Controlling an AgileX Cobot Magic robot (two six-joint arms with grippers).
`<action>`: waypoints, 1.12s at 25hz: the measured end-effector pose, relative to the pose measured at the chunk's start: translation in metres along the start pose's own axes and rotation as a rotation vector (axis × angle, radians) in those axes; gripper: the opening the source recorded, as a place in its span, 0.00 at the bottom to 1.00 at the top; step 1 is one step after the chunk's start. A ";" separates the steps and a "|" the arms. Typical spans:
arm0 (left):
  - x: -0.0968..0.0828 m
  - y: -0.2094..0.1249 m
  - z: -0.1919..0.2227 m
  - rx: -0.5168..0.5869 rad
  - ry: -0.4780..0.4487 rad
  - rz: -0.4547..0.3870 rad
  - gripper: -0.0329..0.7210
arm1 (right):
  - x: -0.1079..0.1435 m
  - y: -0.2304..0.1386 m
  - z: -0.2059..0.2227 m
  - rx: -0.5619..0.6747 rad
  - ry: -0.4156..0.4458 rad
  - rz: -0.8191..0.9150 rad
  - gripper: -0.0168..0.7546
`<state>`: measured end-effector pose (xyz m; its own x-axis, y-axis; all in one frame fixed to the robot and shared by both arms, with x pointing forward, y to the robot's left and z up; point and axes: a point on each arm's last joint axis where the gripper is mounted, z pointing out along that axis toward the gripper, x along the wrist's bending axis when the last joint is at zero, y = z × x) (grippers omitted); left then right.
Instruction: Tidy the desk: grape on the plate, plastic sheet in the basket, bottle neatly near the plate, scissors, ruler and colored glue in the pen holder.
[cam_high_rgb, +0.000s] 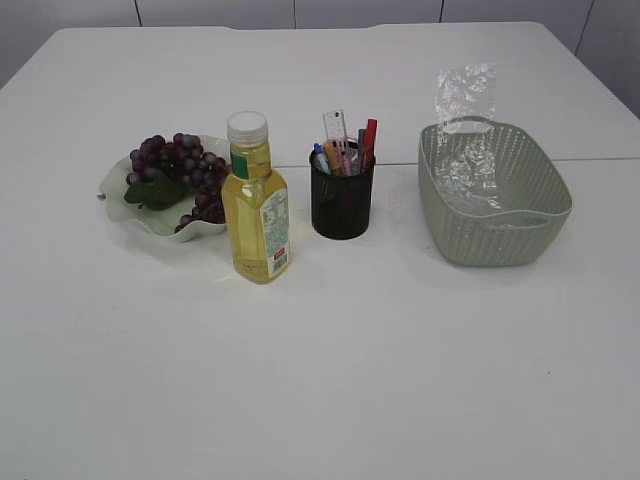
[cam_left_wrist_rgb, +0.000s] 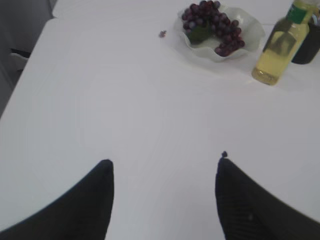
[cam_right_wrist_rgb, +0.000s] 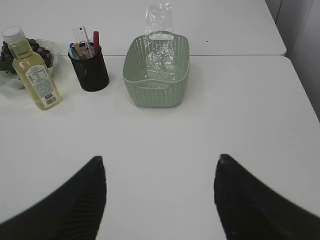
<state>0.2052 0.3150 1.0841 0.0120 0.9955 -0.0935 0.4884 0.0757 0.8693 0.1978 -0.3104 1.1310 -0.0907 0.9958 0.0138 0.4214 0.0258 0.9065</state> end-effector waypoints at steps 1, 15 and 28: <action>-0.002 -0.001 0.003 0.006 -0.019 0.003 0.65 | 0.000 -0.004 0.001 0.002 0.004 -0.002 0.67; -0.008 -0.007 0.033 -0.039 -0.076 -0.002 0.62 | 0.003 -0.064 0.059 0.196 0.016 -0.016 0.66; -0.008 -0.011 0.037 -0.012 -0.072 0.002 0.62 | 0.004 -0.065 0.069 0.159 0.021 -0.026 0.66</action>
<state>0.2324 0.3041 1.0573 0.0760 0.9891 -0.1259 0.4782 0.0746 0.8750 0.2320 -0.3024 1.0428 -0.1220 0.9925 0.0019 0.5558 0.0668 0.8286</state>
